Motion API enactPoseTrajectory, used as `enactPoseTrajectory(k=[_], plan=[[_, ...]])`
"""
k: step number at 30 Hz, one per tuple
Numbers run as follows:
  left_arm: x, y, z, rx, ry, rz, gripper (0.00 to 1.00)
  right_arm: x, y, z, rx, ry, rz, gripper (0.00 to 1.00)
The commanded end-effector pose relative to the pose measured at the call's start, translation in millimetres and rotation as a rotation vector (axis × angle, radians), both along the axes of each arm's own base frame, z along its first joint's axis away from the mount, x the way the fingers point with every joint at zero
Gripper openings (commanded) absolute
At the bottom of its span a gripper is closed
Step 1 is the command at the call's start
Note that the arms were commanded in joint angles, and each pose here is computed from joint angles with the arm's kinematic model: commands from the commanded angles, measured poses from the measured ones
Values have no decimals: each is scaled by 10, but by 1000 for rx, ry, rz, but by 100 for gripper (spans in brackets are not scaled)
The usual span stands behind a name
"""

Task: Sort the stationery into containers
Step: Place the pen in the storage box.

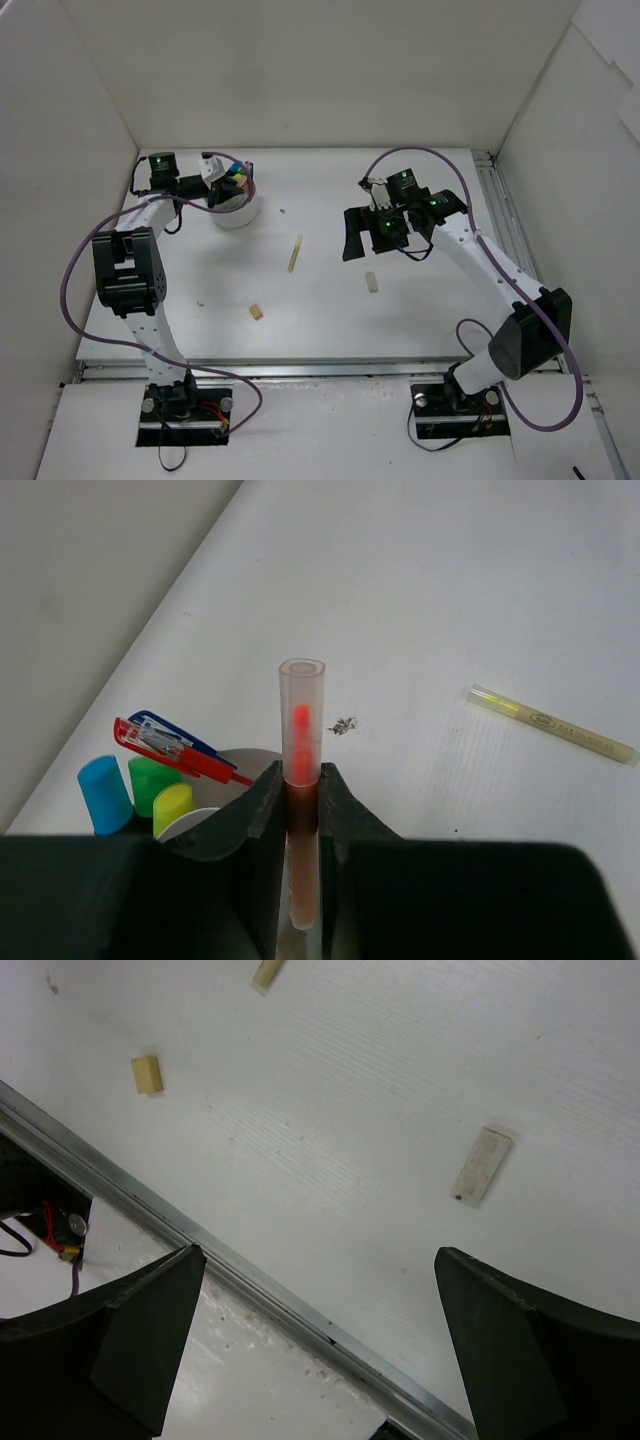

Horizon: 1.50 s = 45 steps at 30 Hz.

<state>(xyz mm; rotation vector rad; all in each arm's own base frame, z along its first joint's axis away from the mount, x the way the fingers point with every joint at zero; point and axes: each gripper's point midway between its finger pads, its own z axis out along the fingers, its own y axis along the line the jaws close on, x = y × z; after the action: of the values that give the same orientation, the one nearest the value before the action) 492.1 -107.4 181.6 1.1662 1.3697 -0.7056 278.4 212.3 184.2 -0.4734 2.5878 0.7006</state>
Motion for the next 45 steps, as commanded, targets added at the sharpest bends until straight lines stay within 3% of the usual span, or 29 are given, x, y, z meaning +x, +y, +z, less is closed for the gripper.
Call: enactPoseTrajectory(k=[1,17,18,26,27,28,36,41,44,45], plan=[[151,-15,411,-5,-152,-23,0,133,59,164,35,-57,20,98],[285,27,188,-4,-119,21,1,141,74,199,49,-57,20,98],[281,30,213,-2,-130,24,9,140,76,200,50,-57,21,98],[142,48,294,-15,-119,25,32,123,100,212,60,-52,28,98],[114,45,369,-15,-130,26,63,132,80,217,61,-54,22,98],[89,38,400,-19,-127,22,99,124,86,217,62,-51,23,98],[-201,1,751,-6,-196,9,100,79,54,251,62,-66,15,98],[-268,46,880,-44,-169,-1,100,49,35,260,59,-71,3,98],[-266,122,1166,-80,-145,86,100,134,-73,273,12,-106,-81,98],[-240,157,1237,-87,-133,136,100,227,-216,258,-72,-159,-159,98]])
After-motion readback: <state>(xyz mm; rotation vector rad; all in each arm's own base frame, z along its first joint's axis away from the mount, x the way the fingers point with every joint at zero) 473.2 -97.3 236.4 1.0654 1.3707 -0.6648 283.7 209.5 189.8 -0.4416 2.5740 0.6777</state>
